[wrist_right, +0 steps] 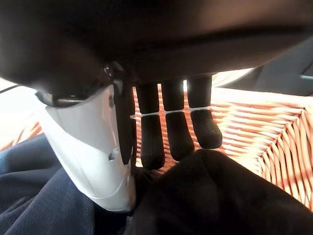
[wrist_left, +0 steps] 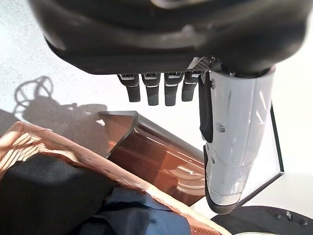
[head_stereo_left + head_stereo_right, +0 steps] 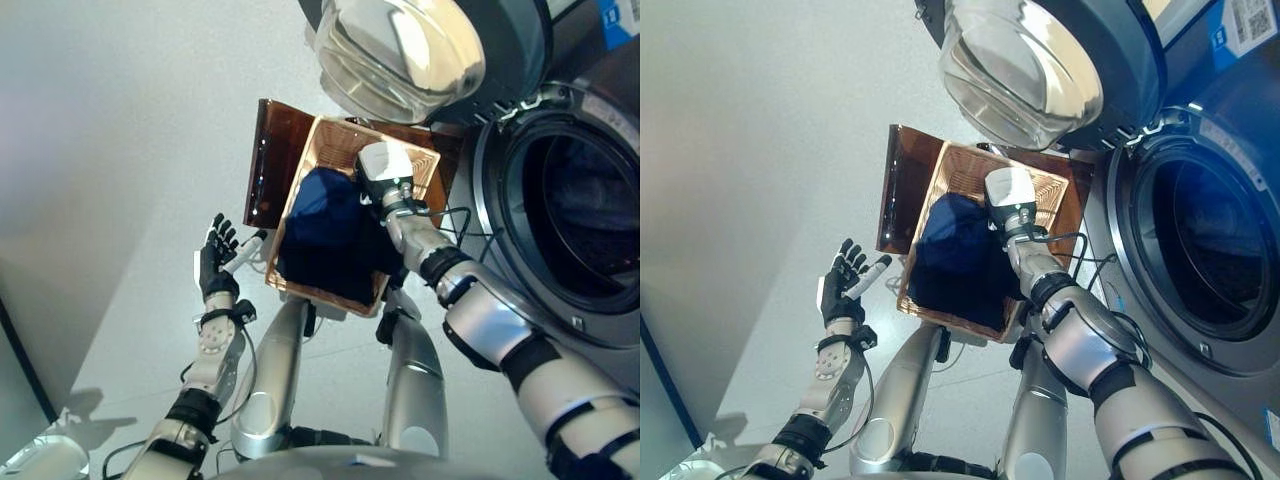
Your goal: Pick up the clothes and place them into the washing machine
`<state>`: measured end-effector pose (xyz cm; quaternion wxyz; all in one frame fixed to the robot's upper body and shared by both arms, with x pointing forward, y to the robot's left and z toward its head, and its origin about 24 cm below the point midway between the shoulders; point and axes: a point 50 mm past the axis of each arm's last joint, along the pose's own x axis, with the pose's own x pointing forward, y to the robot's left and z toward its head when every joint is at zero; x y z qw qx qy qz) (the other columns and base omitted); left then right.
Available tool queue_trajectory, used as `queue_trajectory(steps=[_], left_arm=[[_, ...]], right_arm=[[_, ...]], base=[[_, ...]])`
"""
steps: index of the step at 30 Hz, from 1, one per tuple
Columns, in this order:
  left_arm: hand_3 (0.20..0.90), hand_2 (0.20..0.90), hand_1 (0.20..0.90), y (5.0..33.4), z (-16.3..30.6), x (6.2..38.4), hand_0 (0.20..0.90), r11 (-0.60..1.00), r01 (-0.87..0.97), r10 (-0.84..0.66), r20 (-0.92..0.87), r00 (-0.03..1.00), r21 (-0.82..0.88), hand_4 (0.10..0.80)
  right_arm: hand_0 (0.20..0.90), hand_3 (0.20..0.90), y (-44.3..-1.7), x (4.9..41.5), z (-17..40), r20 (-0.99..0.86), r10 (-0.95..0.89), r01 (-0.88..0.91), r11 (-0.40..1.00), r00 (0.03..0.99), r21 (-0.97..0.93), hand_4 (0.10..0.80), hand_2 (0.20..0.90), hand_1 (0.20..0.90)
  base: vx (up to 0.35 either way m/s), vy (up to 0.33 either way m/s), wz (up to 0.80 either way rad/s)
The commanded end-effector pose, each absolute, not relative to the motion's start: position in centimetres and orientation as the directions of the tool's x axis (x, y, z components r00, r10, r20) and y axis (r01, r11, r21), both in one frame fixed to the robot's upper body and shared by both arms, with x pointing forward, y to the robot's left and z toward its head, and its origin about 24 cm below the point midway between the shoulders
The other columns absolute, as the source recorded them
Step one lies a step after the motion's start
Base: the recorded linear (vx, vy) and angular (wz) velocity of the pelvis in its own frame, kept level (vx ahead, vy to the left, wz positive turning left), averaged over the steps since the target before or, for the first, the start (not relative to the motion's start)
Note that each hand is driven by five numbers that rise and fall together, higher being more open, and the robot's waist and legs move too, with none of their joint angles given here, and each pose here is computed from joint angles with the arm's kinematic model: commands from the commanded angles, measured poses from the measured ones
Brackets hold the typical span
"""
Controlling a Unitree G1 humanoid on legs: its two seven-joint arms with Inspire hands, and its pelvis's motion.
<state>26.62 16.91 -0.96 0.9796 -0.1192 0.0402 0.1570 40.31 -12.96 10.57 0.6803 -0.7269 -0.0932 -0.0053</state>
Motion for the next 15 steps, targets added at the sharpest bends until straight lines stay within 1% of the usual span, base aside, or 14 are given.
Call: queue_trajectory(steps=[1,3,4,5,7,8,10,13,15], left_arm=[[0.900,0.900,0.900,17.0,0.0,26.0,0.900,0.932,-0.290,0.290,-0.034,0.956,-0.217,0.800],[0.900,0.900,0.900,16.9,-0.1,26.0,0.900,0.932,-0.292,0.291,-0.037,0.956,-0.215,0.800],[0.900,0.900,0.900,16.9,-0.1,26.0,0.900,0.930,-0.295,0.293,-0.038,0.955,-0.218,0.800],[0.900,0.900,0.900,16.9,-0.1,26.0,0.900,0.931,-0.294,0.293,-0.038,0.955,-0.218,0.800],[0.900,0.900,0.900,17.1,-0.5,25.9,0.900,0.927,-0.313,0.308,-0.057,0.950,-0.209,0.800],[0.900,0.900,0.900,17.2,-1.0,25.8,0.900,0.924,-0.324,0.315,-0.076,0.946,-0.204,0.800],[0.900,0.900,0.900,17.3,-1.6,25.6,0.900,0.919,-0.342,0.327,-0.108,0.939,-0.195,0.800],[0.900,0.900,0.900,17.7,-3.0,25.2,0.900,0.911,-0.376,0.348,-0.173,0.921,-0.169,0.800],[0.900,0.900,0.900,18.0,-3.9,24.8,0.900,0.903,-0.402,0.365,-0.220,0.904,-0.150,0.800]], right_arm=[[0.200,0.200,-11.9,41.5,15.4,0.323,0.149,0.331,-0.031,0.935,-0.943,0.300,0.200,0.200],[0.200,0.200,-12.0,41.4,15.5,0.342,0.126,0.339,0.046,0.931,-0.940,0.300,0.200,0.200],[0.200,0.200,-12.0,41.4,15.6,0.355,0.100,0.342,0.121,0.930,-0.932,0.300,0.200,0.200],[0.200,0.200,-12.0,41.4,15.6,0.355,0.100,0.342,0.121,0.930,-0.932,0.300,0.200,0.200],[0.200,0.200,-11.6,41.2,15.5,0.364,0.079,0.334,0.256,0.928,-0.907,0.300,0.200,0.200],[0.200,0.200,-11.2,41.1,15.5,0.365,0.067,0.322,0.346,0.929,-0.882,0.300,0.200,0.200],[0.200,0.200,-10.8,40.8,15.2,0.354,0.028,0.293,0.503,0.935,-0.813,0.300,0.200,0.200],[0.200,0.200,-10.0,40.2,14.7,0.327,-0.014,0.228,0.747,0.945,-0.625,0.300,0.200,0.200],[0.200,0.200,-9.5,39.6,14.1,0.305,-0.025,0.182,0.847,0.952,-0.500,0.300,0.200,0.200]], base=[[0.000,0.000,0.00],[-0.001,-0.001,-0.05],[0.003,0.002,-0.06],[0.012,-0.001,-0.05],[0.019,-0.007,-0.05],[0.022,-0.002,-0.04],[0.025,-0.002,-0.04],[0.029,-0.004,-0.05],[0.036,-0.007,-0.04]])
